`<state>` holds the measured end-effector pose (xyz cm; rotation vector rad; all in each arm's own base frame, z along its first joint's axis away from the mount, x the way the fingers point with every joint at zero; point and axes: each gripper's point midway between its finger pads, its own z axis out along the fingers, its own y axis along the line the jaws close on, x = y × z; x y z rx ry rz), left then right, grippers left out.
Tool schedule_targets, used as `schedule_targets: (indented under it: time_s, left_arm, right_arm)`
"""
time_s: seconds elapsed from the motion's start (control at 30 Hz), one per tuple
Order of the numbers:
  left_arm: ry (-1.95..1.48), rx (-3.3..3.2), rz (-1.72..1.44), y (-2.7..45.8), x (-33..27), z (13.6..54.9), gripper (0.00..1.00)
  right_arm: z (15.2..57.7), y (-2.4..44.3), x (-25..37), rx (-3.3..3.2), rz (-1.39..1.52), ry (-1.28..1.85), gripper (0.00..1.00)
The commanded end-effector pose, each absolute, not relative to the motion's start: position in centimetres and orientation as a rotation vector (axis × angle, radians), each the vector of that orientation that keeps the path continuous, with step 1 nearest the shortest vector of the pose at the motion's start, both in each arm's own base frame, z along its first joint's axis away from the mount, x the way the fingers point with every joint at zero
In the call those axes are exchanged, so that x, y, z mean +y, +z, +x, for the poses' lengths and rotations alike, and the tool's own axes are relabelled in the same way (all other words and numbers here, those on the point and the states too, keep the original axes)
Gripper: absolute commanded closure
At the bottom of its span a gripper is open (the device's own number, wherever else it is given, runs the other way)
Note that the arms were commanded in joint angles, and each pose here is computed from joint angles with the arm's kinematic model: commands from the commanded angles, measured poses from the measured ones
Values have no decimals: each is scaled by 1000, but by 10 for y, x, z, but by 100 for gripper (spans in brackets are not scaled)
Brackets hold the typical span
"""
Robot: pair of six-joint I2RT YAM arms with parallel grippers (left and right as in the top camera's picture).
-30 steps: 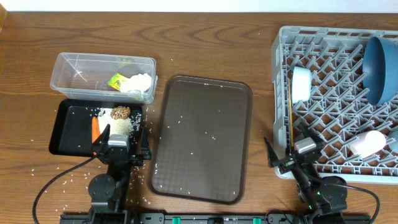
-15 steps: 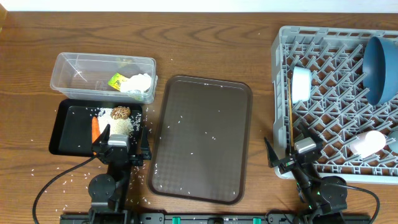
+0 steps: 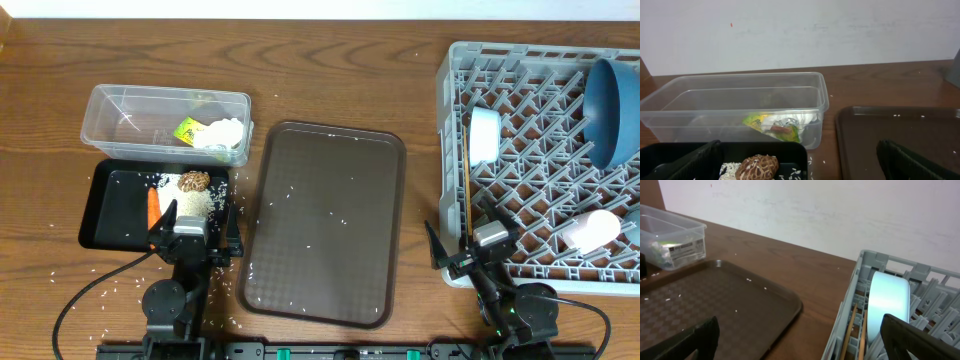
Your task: Sort waste into correct bins and load items into the dishwasher rack
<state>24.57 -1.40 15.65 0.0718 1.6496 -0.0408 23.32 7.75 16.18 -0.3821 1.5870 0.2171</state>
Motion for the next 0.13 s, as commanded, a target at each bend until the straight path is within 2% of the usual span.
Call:
schedule_targets:
  time_s: [0.0, 0.1]
  left_arm:
    - [-27, 1653, 85, 154, -13, 246, 2]
    - [-27, 1653, 85, 154, -13, 246, 2]
  right_arm:
    - [234, 161, 76, 1588, -366, 225, 1]
    - [234, 161, 76, 1588, -366, 225, 1]
